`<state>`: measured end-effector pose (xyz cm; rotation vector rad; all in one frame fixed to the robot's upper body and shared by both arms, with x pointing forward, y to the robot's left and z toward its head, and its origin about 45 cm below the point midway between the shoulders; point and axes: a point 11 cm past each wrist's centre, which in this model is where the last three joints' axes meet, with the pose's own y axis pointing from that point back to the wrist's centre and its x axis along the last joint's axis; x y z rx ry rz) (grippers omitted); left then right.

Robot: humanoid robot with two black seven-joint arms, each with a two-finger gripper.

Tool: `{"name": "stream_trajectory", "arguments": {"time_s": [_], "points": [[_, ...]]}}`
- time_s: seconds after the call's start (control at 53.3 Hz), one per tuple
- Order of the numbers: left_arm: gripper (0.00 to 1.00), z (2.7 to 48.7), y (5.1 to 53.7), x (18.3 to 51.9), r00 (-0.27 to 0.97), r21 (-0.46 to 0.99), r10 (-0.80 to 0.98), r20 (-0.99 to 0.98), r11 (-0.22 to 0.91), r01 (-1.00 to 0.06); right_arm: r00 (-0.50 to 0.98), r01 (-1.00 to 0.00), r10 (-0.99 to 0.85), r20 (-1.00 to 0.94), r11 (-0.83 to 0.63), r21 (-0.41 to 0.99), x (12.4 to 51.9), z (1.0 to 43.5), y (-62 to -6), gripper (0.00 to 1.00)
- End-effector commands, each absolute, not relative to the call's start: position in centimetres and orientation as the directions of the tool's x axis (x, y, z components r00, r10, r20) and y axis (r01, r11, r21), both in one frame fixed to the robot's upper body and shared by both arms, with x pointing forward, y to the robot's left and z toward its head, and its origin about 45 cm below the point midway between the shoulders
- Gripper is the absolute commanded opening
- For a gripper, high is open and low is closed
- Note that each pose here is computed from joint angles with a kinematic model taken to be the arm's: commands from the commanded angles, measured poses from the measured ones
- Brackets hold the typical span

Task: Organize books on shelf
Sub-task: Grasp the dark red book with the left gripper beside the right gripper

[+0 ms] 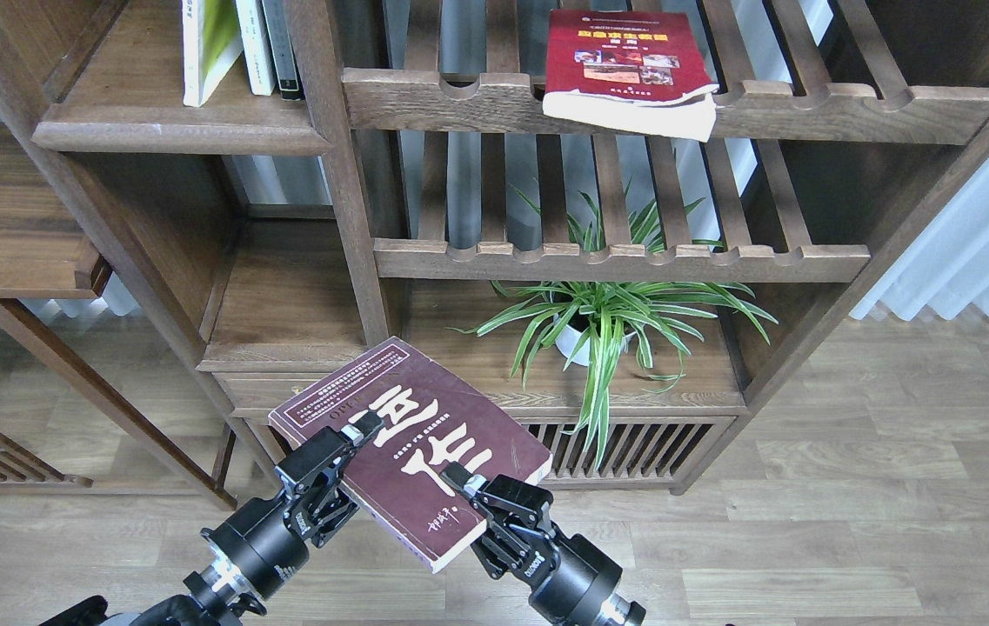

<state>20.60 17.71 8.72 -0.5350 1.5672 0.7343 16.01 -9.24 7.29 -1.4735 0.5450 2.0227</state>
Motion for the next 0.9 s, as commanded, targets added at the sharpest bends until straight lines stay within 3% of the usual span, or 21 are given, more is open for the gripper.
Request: {"name": "stream_trajectory", "arguments": {"time_s": [0.0, 0.281, 0.394, 0.563, 0.75, 0.882], "points": [[0.66, 8.7, 17.1, 20.6, -0.133, 0.138, 0.060, -0.989, 0.685, -0.716, -0.229, -0.657, 0.206, -0.951, -0.754, -0.006, 16.0, 7.3, -9.3, 0.04], [0.39, 8.5, 17.0, 20.2, -0.143, 0.144, 0.058, -0.988, 0.683, -0.716, -0.228, -0.657, 0.207, -0.951, -0.754, -0.006, 16.0, 7.3, -9.2, 0.04], [0.36, 8.7, 16.3, 20.2, -0.142, 0.132, 0.043, -0.989, 0.689, -0.713, -0.229, -0.657, 0.207, -0.951, -0.754, -0.005, 16.0, 7.2, -9.3, 0.05], [0.11, 8.6, 16.1, 20.1, -0.145, 0.131, 0.039, -0.989, 0.690, -0.712, -0.228, -0.659, 0.219, -0.949, -0.752, -0.015, 16.1, 7.4, -8.8, 0.05], [0.09, 8.7, 15.3, 20.0, -0.145, 0.120, 0.023, -0.989, 0.697, -0.707, -0.227, -0.660, 0.220, -0.949, -0.751, -0.016, 16.1, 7.5, -8.8, 0.06], [0.09, 8.7, 15.5, 20.0, -0.146, 0.123, 0.026, -0.989, 0.696, -0.707, -0.226, -0.661, 0.218, -0.949, -0.751, -0.015, 16.1, 7.4, -8.9, 0.17]]}}
